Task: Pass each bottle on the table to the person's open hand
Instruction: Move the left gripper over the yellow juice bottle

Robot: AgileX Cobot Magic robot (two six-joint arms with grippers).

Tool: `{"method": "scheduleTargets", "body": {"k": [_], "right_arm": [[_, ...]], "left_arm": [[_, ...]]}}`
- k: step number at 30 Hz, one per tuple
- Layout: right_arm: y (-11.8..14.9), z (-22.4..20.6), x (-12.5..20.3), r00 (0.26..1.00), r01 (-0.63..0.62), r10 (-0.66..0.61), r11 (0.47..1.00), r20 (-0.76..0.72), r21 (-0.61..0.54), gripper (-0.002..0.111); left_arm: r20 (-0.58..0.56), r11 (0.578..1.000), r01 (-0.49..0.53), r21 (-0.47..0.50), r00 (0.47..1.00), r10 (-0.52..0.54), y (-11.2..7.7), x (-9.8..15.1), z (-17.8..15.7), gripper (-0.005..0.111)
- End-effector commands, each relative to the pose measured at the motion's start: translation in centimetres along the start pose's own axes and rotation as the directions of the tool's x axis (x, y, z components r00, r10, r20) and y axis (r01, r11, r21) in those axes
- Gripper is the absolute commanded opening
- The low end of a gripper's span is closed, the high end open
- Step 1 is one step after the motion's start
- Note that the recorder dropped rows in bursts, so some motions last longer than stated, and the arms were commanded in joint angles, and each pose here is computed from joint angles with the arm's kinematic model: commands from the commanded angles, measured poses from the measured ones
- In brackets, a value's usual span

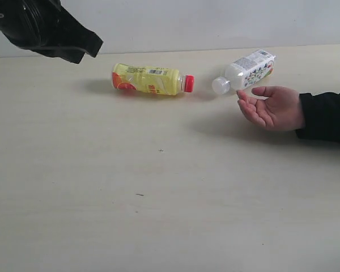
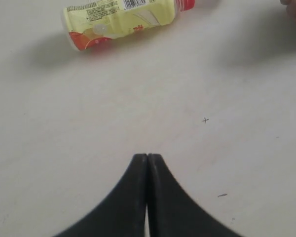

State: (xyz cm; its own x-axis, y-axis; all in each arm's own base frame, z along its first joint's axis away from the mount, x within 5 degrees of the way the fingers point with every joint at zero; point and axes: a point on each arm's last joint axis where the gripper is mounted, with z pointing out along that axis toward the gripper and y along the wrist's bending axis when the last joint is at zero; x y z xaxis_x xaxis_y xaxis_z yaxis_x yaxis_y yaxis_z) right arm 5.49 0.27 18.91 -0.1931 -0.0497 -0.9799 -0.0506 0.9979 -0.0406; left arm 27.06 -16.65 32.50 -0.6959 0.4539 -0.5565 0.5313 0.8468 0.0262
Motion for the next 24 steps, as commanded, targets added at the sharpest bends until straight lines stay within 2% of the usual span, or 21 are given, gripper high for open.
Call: {"method": "scheduleTargets", "body": {"k": [1,11,20,24], "right_arm": [[0.0,0.0,0.1,1.000,0.000,0.000,1.000,0.007,0.005,0.000],[0.0,0.0,0.1,1.000,0.000,0.000,1.000,0.007,0.005,0.000],[0.0,0.0,0.1,1.000,0.000,0.000,1.000,0.007,0.005,0.000],[0.0,0.0,0.1,1.000,0.000,0.000,1.000,0.007,0.005,0.000]], "left_arm": [[0.076,0.997,0.072,0.016,0.994,-0.073,-0.1,0.5,0.6,0.000],[0.268,0.994,0.095,0.048,0.958,-0.104,-0.3,4.2,2.1,0.000],[0.301,0.996,0.083,0.043,0.949,-0.092,-0.4,7.5,4.0,0.000],[0.324,0.999,0.036,0.028,0.945,-0.043,-0.4,8.7,4.7,0.000]]}}
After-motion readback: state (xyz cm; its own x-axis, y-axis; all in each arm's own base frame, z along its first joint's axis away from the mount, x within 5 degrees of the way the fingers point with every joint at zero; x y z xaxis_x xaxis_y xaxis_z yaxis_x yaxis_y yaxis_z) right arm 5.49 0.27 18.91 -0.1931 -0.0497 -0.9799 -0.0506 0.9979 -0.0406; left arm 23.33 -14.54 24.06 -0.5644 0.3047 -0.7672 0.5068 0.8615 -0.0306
